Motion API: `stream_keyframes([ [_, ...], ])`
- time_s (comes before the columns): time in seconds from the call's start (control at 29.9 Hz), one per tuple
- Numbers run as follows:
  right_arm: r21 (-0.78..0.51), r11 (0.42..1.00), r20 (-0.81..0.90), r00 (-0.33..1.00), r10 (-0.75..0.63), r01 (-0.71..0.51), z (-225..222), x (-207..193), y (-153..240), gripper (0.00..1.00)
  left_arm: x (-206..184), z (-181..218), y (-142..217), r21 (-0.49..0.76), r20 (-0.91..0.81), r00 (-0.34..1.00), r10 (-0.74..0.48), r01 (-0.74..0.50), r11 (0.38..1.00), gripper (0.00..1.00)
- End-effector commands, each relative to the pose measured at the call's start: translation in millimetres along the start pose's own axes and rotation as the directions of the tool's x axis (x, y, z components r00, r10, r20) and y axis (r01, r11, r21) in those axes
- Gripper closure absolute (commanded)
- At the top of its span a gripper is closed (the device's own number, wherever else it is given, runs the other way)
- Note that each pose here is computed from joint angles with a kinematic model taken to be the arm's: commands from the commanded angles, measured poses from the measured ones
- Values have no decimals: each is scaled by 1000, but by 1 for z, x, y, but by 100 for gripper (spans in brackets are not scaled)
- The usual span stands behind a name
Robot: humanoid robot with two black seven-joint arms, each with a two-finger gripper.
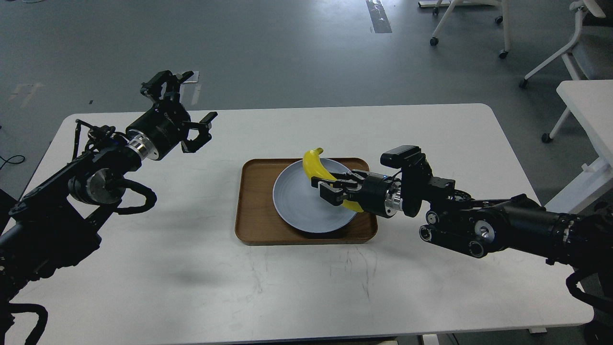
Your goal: Place banana on plate with both arms
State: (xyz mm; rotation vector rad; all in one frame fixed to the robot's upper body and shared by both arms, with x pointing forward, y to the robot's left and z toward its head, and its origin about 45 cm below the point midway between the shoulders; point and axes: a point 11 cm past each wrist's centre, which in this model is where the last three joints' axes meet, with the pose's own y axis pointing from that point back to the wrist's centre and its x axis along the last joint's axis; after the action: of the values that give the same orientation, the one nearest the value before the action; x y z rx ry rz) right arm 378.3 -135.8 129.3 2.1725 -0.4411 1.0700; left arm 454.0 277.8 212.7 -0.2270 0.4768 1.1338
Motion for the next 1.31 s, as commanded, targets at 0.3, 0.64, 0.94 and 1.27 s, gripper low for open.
stream_keyframes([
  [0.3,17,1000,36,999,10,-10,-16,-2,-16,46,6,7,3,-15,14,1000,10,-9,1000,2],
  [0.64,5,1000,36,999,20,-20,-3,5,2,31,4,5,3,-10,12,1000,6,-6,1000,2],
  [0.94,-44,969,70,967,246,-244,13,79,19,3,2,4,1,-9,9,1000,3,-3,1000,2],
  [1.27,-188,850,546,667,507,-492,25,148,36,3,-7,-1,-5,-6,-1,1000,-13,13,1000,2],
])
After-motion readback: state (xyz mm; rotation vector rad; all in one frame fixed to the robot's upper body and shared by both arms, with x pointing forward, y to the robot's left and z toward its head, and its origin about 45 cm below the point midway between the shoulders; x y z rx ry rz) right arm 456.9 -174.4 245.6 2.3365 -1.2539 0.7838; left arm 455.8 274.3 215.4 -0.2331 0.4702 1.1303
